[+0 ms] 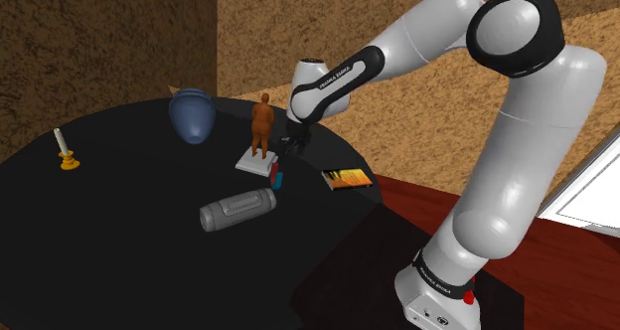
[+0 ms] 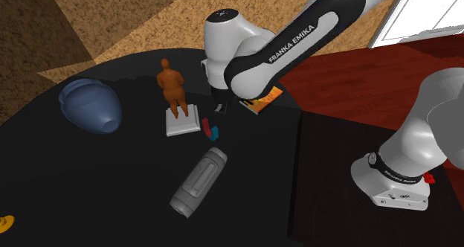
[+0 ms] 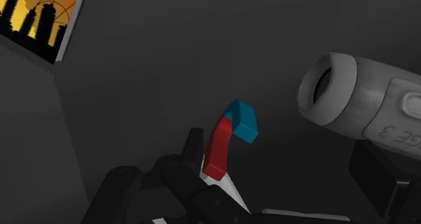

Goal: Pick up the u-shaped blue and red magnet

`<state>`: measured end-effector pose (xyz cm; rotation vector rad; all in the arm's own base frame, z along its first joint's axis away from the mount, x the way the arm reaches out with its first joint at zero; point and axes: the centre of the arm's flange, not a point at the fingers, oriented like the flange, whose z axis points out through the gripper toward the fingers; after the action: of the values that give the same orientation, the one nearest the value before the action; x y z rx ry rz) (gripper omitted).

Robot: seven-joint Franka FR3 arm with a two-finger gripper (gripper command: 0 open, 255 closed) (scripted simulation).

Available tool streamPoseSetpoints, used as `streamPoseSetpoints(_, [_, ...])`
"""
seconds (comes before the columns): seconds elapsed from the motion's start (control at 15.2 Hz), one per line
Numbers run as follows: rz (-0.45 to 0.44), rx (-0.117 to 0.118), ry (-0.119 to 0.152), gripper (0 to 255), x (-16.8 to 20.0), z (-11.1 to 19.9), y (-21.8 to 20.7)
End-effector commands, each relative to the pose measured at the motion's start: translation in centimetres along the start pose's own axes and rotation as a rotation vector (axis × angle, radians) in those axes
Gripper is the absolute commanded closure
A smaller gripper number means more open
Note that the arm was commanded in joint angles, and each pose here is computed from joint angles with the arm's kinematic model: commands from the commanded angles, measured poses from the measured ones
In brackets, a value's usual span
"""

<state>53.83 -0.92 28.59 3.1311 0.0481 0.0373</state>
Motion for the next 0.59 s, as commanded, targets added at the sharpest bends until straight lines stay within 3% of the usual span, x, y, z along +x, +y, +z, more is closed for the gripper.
streamPoseSetpoints(0.0, [0.002, -0.001, -0.008, 0, 1.4, 2.5, 0.3])
streamPoseSetpoints(0.33, [0.006, -0.005, -0.027, 0, 4.6, 8.2, 1.0])
streamPoseSetpoints(0.53, [0.006, -0.005, -0.027, 0, 4.6, 9.8, 1.0])
